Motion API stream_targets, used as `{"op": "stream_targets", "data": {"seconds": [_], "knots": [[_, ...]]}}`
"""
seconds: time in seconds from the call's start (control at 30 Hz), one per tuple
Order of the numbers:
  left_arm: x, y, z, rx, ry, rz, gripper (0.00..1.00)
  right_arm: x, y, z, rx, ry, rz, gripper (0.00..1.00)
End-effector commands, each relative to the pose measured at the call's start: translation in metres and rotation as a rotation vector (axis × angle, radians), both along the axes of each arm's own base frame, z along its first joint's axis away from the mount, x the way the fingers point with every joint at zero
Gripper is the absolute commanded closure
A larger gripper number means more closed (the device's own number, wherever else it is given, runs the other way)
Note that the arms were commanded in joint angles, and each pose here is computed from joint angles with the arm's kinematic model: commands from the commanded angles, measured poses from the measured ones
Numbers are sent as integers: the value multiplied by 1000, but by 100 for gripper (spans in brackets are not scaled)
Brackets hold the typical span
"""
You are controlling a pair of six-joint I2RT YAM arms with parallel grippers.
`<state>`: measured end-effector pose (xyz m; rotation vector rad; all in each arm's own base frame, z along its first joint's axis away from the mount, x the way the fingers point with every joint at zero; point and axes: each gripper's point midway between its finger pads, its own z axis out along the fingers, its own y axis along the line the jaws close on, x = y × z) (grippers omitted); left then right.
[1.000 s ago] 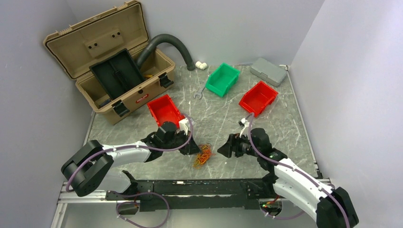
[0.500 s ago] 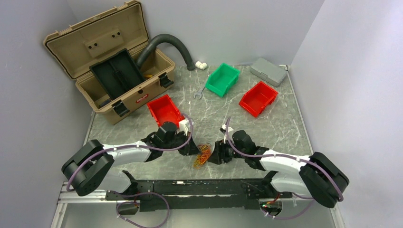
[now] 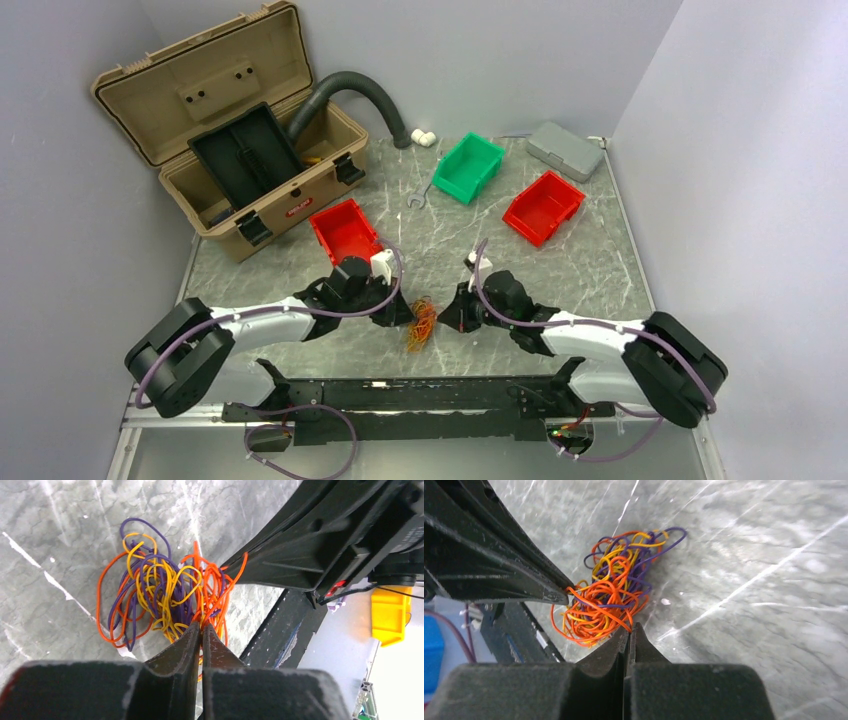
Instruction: Untangle the cables
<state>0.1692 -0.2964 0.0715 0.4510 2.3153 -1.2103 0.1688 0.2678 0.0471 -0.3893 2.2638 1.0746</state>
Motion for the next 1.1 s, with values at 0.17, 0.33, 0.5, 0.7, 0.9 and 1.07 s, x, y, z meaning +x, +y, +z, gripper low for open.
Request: {"op": "stream_targets", "data": {"seconds": [0.17,0.33,0.5,0.7,0.9,1.07], "knots": [[13,4,13,24,-90,19,52,45,-53,30,-164,-139,-343,100],[13,3,14,34,-103,3,33,40,-77,11,-300,-84,-401,100],[14,-2,13,50,-107,-7,26,32,-75,3,-298,-40,-378,17],[20,-9,11,99,-103,-13,26,28,-63,13,-207,-37,-348,16],[42,3,0,213,-86,117,26,29,-45,26,-92,-36,-322,24],[53,5,-5,269,-92,150,25,34,-35,34,-58,-30,-326,28]]}}
